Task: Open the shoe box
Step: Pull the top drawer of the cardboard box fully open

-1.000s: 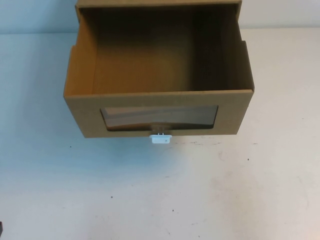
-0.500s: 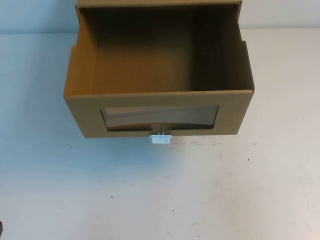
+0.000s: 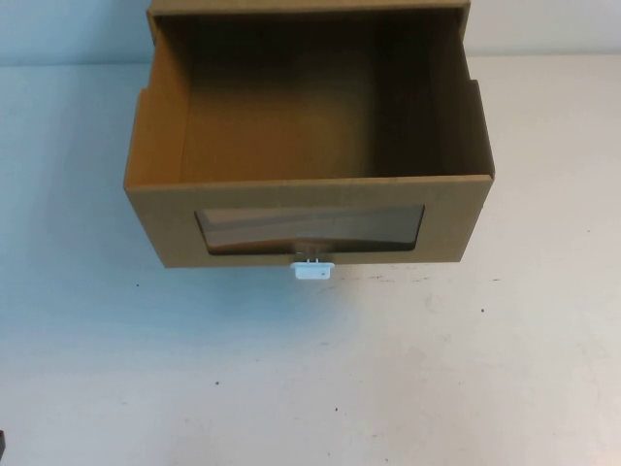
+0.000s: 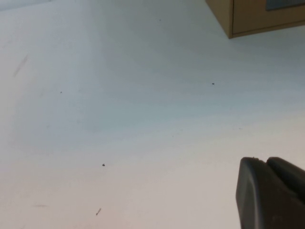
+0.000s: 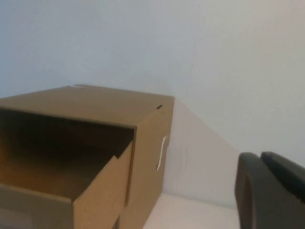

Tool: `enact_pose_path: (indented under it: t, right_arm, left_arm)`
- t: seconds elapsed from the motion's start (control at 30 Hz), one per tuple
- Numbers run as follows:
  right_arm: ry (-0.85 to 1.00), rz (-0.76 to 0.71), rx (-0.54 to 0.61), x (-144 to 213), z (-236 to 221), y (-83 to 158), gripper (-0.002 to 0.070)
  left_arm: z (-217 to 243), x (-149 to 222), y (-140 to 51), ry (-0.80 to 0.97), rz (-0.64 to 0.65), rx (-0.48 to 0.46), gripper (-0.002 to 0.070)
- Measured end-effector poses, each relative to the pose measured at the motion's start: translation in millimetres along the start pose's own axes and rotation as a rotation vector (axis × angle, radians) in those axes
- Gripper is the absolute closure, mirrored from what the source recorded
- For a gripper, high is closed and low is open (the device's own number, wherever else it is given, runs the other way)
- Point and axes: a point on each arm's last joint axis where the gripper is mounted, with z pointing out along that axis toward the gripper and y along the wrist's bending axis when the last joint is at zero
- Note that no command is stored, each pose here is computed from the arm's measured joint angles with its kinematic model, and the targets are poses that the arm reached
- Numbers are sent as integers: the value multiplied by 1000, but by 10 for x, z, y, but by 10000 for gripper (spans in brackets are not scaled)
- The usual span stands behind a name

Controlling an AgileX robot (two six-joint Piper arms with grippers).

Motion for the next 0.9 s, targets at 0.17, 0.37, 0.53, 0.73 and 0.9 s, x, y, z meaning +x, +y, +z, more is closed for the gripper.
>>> enact_pose_path:
  t: [0.17,0.37,0.53,0.73,0.9]
  right_arm:
    - [74,-4,-41,182,4,47,689]
    - [287,2,10,383,-156,33,689]
    - [364,35,128,646,-311,-30,689]
    - [398,48,146,1157,-446,-7,689]
    - [444,100,141,1518,-517,29,689]
  left_arm:
    - [0,0,0,0,0,0,680]
    - [0,0,0,0,-1,0,680]
    - [0,0,0,0,-1,0,680]
    - [0,0,0,0,-1,0,680]
    - [0,0,0,0,-1,0,680]
